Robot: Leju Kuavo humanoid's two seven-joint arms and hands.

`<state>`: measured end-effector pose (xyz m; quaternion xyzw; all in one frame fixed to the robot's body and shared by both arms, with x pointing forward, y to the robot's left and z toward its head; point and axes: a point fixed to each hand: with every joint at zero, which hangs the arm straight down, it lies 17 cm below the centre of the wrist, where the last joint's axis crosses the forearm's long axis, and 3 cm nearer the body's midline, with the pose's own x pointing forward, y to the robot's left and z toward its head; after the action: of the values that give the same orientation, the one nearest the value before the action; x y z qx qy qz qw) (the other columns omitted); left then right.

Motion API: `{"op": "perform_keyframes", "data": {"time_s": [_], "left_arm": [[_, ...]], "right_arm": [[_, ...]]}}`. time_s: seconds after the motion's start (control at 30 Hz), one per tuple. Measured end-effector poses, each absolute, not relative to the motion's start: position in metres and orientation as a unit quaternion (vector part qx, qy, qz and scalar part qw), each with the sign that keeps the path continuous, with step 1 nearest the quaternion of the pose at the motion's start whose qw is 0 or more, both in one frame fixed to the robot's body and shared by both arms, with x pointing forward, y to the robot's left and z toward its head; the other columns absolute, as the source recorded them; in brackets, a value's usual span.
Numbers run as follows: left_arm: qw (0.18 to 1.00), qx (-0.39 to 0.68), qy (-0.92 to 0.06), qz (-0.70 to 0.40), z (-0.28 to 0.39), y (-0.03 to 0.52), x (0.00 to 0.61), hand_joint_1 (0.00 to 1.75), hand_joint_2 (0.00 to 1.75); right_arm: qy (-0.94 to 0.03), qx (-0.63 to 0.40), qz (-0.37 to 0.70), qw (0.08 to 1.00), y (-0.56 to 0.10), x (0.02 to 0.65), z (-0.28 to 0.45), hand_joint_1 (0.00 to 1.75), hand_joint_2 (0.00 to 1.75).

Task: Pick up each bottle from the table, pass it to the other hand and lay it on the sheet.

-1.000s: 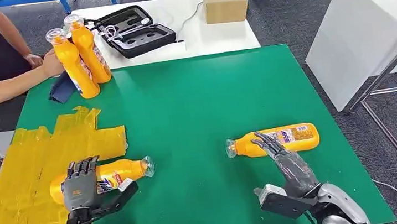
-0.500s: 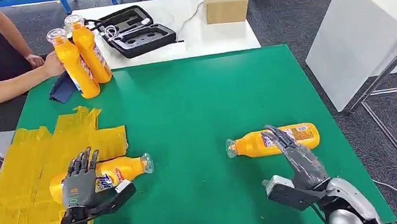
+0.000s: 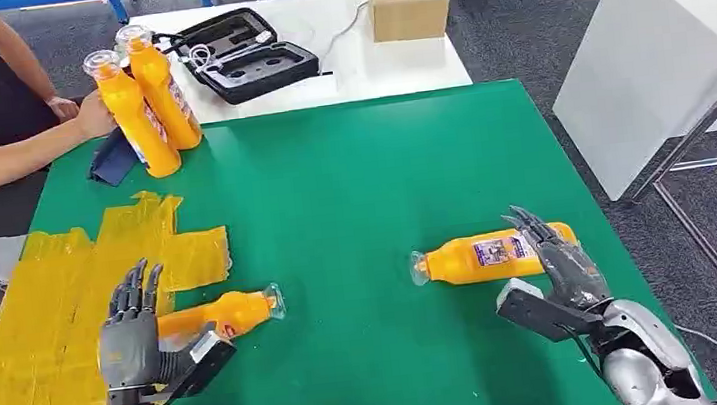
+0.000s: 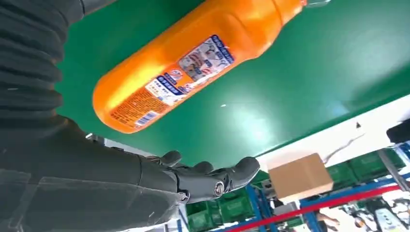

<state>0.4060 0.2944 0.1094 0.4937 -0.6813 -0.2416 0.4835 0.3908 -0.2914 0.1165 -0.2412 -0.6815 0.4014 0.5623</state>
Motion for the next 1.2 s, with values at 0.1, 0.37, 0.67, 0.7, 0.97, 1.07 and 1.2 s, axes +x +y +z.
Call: {"op": "perform_keyframes", "data": {"time_s": [0.1, 0.37, 0.67, 0.7, 0.97, 1.07, 1.2], "left_arm": [[0.471, 0.483, -0.716, -0.178, 0.135, 0.306, 0.396, 0.0, 0.0], [0.439, 0.483, -0.746, -0.132, 0.168, 0.314, 0.378, 0.0, 0.0], [0.434, 0.481, -0.751, -0.126, 0.173, 0.311, 0.376, 0.0, 0.0], [0.434, 0.481, -0.751, -0.126, 0.173, 0.311, 0.376, 0.0, 0.0], [0.432, 0.479, -0.753, -0.126, 0.175, 0.308, 0.376, 0.0, 0.0], [0.431, 0.478, -0.755, -0.127, 0.175, 0.306, 0.377, 0.0, 0.0], [0.431, 0.476, -0.756, -0.127, 0.175, 0.304, 0.377, 0.0, 0.0]], "right_arm": [[-0.673, -0.249, 0.405, 0.567, -0.299, 0.391, 0.113, 0.0, 1.75], [-0.645, -0.274, 0.426, 0.572, -0.316, 0.394, 0.102, 0.0, 1.75], [-0.592, -0.343, 0.455, 0.57, -0.361, 0.43, 0.094, 0.0, 1.75], [-0.586, -0.349, 0.456, 0.572, -0.366, 0.434, 0.093, 0.0, 1.75], [-0.558, -0.369, 0.461, 0.583, -0.388, 0.462, 0.087, 0.0, 1.75], [-0.551, -0.368, 0.467, 0.586, -0.389, 0.466, 0.082, 0.0, 1.75], [-0.546, -0.365, 0.471, 0.589, -0.388, 0.468, 0.076, 0.0, 1.75]]}}
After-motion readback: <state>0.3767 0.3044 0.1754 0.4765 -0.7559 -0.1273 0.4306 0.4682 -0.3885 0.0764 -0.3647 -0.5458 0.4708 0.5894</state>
